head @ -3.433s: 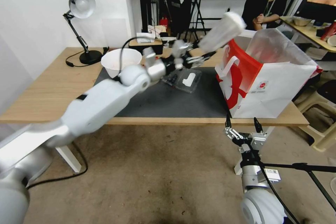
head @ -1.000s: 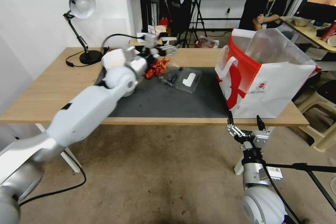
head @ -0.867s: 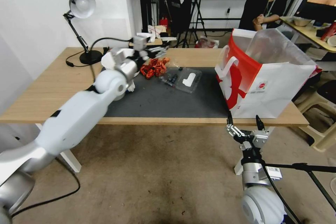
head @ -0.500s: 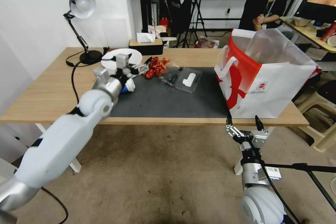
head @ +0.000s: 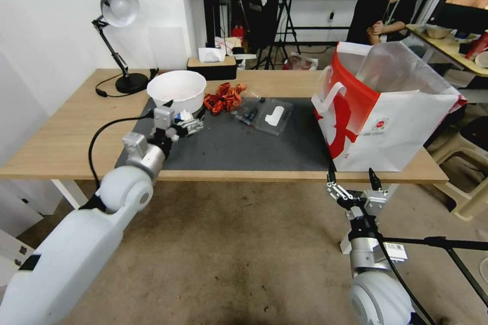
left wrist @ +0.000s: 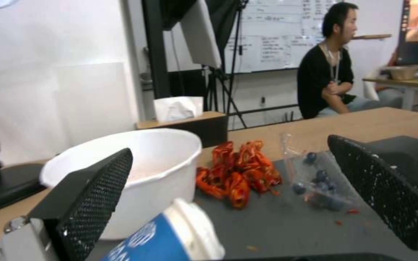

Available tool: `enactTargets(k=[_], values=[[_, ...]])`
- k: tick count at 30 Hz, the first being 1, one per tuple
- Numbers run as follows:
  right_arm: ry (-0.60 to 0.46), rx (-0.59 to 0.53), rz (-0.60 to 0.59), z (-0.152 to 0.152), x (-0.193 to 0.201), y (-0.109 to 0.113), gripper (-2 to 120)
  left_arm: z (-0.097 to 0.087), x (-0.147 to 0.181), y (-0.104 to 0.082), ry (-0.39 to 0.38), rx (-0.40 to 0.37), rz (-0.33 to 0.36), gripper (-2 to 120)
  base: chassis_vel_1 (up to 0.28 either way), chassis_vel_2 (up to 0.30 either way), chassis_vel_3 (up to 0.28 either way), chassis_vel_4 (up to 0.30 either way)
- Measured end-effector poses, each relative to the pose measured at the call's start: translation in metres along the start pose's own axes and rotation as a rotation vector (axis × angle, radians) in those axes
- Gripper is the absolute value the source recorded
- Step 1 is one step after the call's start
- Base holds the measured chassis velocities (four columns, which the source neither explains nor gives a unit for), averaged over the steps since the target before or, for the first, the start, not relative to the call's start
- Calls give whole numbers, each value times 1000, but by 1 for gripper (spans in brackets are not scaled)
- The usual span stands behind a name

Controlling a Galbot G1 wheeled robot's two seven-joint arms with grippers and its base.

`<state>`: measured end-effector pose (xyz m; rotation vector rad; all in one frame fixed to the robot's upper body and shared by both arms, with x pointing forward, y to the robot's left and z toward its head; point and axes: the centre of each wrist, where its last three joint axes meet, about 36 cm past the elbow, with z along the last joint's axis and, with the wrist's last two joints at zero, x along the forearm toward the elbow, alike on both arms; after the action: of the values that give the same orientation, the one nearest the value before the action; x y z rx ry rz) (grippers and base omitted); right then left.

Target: Pick up the trash from the table and place it into the takeout bag.

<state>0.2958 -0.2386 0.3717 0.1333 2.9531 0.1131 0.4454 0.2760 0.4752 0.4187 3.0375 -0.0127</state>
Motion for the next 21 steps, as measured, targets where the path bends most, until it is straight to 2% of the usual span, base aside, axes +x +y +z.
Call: enactTargets(k=[8,10,21], values=[[1,0,6,1,1,1,100,19,31,-8,10,23,-87,100,0,0,0,0],[2,-1,7,2,1,2,100,32,50,-11,15,5,-123,100,0,0,0,0],[3,-4,0,3,0,3,100,54,89,-11,12,8,-200,100,0,0,0,0]])
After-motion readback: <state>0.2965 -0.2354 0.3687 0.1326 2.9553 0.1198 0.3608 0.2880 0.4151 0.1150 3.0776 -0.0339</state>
